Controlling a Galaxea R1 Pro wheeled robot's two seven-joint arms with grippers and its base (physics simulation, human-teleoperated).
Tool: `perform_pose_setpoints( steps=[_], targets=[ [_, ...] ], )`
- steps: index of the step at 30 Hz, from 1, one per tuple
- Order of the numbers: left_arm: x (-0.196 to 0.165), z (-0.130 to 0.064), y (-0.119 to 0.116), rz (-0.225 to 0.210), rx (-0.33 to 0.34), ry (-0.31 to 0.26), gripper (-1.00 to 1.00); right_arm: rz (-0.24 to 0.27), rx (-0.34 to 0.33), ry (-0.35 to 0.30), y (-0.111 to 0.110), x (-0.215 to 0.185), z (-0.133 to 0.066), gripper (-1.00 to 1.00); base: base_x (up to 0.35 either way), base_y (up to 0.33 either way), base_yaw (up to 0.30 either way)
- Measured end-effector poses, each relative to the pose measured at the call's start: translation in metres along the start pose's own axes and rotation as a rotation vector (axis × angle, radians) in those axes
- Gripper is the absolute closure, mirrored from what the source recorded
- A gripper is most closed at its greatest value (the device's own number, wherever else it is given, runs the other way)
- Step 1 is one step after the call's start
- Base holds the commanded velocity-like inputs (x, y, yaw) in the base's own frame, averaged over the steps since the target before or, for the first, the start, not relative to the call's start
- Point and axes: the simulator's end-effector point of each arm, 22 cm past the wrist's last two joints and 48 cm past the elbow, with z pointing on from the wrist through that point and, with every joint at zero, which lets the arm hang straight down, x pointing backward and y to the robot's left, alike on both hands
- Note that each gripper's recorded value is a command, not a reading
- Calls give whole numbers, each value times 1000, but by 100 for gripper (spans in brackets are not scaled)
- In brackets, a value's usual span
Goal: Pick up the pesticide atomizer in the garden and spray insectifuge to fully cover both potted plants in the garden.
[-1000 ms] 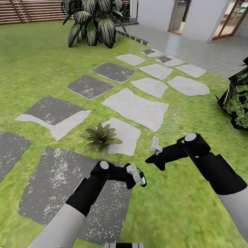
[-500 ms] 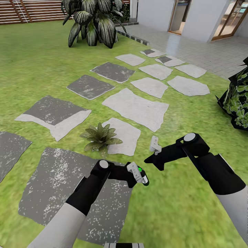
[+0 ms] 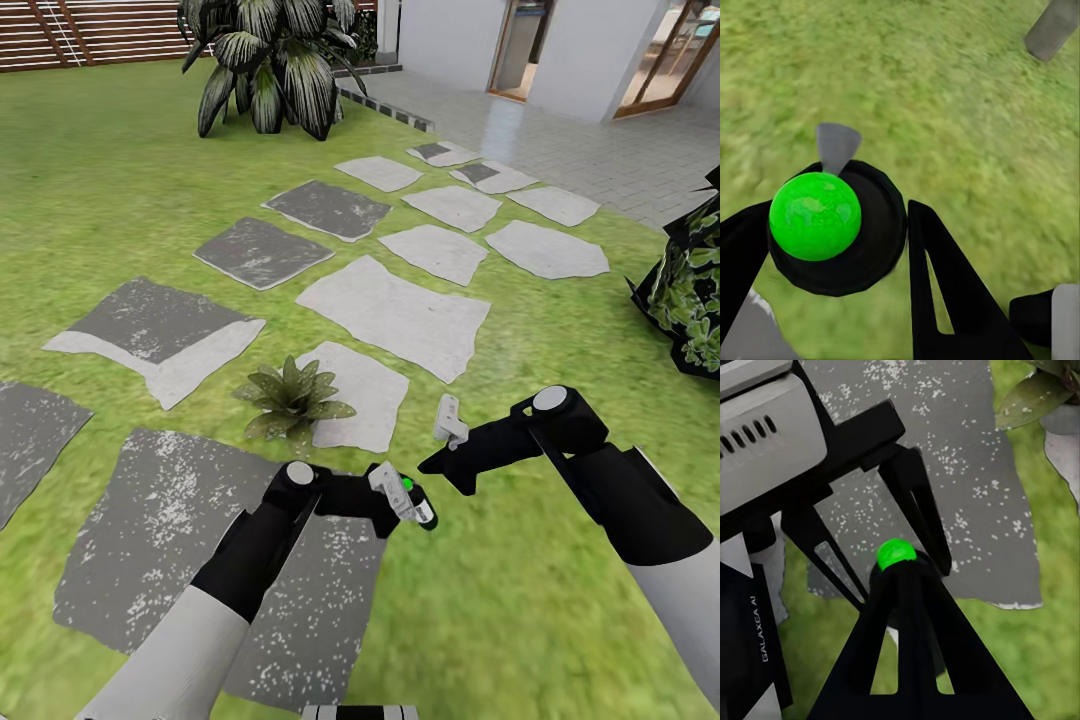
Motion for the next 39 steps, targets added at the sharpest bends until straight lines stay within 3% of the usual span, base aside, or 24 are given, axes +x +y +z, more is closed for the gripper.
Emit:
perform_pose_setpoints(
  steps=[23,28,39],
  targets=[
    [-3,0,0,-4,2,-8,100,-4,21,15,-5,3,0,100,0,0,0],
    [-15,-2,-4,-19,18,-52,100,-3,22,16,-5,4,0,100,0,0,0],
    [-18,-2,-6,-21,25,-65,100,-2,22,15,-5,3,0,100,0,0,0]
  ],
)
